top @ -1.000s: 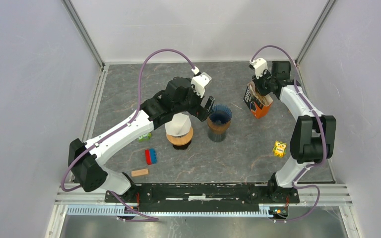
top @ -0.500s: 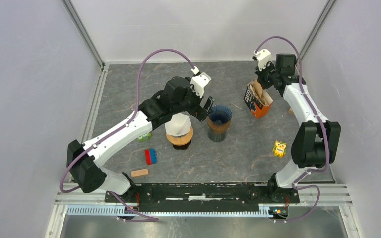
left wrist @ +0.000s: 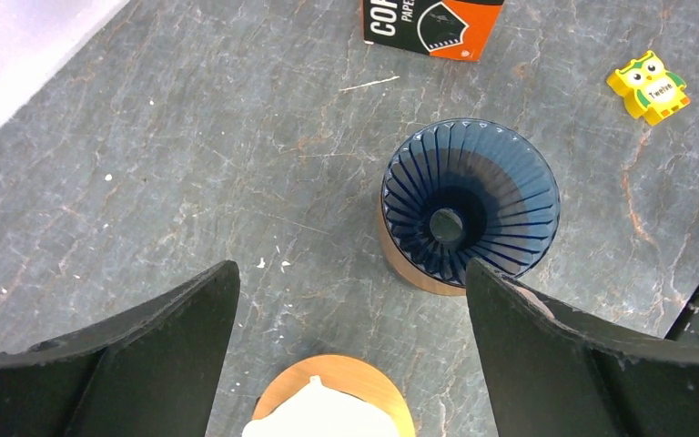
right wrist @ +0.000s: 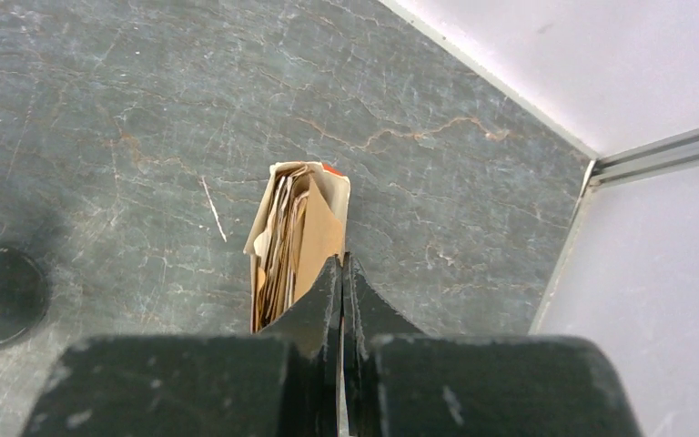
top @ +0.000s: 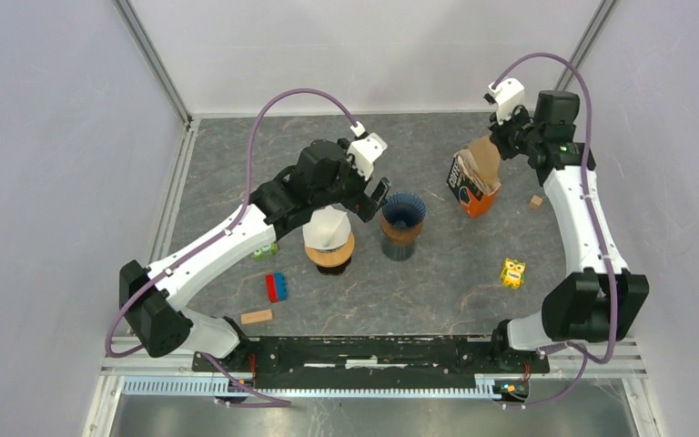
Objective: Place the coffee filter in the dripper
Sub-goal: Pick up the coffee filter from the coffee filter holder.
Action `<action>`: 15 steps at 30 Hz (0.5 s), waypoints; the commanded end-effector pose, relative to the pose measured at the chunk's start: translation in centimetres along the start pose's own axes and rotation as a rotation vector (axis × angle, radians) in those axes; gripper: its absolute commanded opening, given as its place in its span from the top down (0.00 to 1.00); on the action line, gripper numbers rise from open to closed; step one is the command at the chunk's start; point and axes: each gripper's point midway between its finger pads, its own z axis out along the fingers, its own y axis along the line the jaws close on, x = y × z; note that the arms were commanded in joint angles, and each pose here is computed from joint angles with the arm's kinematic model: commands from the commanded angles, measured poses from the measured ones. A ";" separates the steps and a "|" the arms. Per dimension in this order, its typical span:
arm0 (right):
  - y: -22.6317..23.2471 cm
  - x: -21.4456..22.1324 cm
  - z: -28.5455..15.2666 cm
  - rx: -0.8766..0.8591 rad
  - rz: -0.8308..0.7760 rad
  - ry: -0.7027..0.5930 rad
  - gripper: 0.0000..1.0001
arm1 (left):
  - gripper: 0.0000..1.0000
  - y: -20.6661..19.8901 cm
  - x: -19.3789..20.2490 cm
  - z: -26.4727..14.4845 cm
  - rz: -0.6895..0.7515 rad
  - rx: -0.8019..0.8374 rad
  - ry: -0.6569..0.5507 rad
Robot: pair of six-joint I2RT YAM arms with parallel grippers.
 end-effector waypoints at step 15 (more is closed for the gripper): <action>16.6 -10.4 -13.5 -0.603 -0.354 -0.495 1.00 | 0.00 -4.2 -9.8 -5.7 0.356 0.317 -0.181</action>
